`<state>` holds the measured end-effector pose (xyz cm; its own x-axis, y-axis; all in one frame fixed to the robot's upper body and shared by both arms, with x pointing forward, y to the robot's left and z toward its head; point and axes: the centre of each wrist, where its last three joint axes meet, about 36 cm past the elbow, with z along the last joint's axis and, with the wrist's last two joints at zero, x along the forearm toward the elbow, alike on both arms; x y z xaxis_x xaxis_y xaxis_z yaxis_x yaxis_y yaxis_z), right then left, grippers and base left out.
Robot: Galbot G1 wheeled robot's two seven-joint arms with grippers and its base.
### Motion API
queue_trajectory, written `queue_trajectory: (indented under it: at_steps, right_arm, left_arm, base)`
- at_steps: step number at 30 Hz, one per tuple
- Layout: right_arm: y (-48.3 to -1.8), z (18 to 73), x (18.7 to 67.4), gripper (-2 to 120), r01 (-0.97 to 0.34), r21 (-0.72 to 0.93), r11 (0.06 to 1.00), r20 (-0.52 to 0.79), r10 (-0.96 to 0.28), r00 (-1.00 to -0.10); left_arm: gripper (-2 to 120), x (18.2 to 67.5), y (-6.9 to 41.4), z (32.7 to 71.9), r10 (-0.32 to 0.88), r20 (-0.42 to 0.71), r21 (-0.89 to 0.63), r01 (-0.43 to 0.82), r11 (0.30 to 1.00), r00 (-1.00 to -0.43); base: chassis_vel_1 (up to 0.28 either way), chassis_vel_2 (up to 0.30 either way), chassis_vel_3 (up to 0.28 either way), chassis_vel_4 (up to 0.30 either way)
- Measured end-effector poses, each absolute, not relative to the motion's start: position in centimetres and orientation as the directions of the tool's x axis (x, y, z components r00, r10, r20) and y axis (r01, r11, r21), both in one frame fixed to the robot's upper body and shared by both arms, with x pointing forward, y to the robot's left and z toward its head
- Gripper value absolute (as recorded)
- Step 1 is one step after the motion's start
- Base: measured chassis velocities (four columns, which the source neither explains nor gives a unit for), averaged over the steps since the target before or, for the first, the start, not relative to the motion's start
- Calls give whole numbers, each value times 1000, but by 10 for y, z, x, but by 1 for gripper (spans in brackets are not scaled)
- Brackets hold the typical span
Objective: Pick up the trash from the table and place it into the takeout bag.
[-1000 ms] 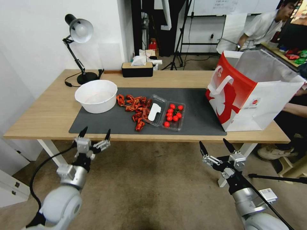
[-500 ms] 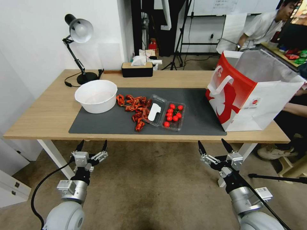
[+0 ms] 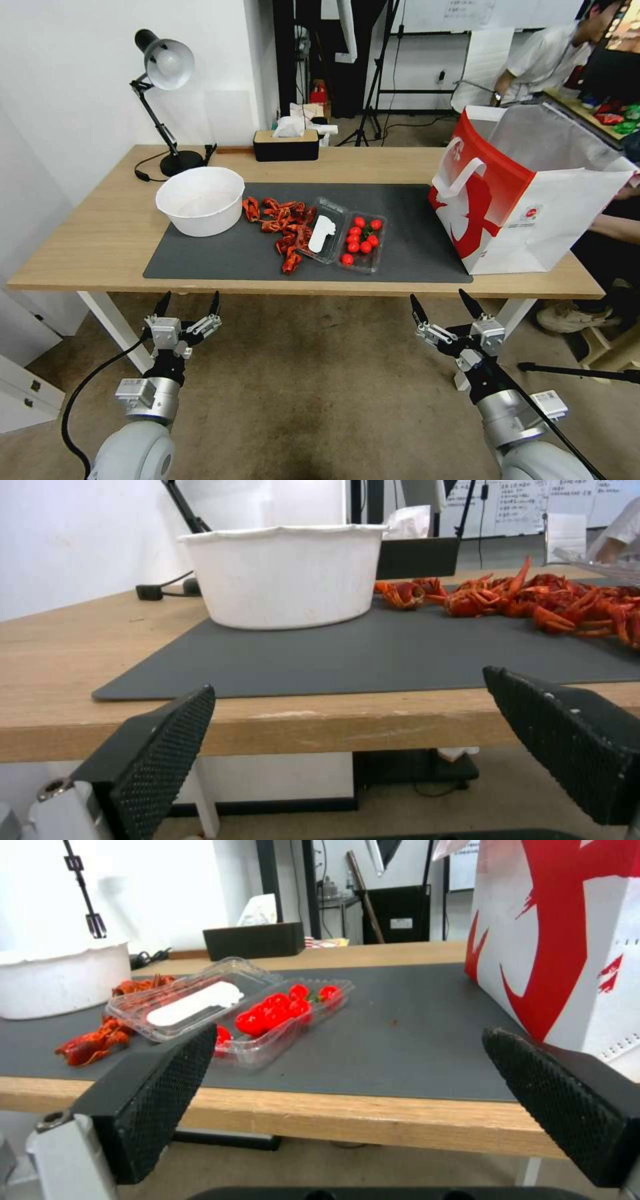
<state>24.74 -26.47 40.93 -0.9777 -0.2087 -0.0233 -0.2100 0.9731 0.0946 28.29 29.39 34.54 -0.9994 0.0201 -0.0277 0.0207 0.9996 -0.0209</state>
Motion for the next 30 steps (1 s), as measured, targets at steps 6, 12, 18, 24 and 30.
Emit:
queue_trajectory:
  at_steps: [6, 12, 18, 24, 30]
  right_arm:
    - [-265, 410, 247, 100, -210, 94, 973, -24, -209, -978]
    - [-265, 410, 247, 100, -210, 94, 973, -24, -209, -978]
    - [-265, 410, 247, 100, -210, 94, 973, -24, -209, -978]
    - [-265, 410, 247, 100, -210, 94, 973, -25, -208, -978]
    - [-265, 410, 247, 100, -210, 94, 973, -24, -208, -978]
  left_arm:
    - [100, 283, 294, 346, 20, -27, -21, 21, 1000, -999]
    - [100, 283, 294, 346, 21, -26, -21, 21, 1000, -999]
    - [100, 283, 294, 346, 21, -26, -22, 22, 1000, -999]
    - [100, 283, 293, 346, 22, -25, -22, 22, 1000, -999]
    - [100, 284, 293, 346, 22, -25, -22, 23, 1000, -999]
  base:
    - [0, 0, 0, 0]
    - [0, 0, 0, 0]
    - [0, 0, 0, 0]
    - [0, 0, 0, 0]
    - [0, 0, 0, 0]
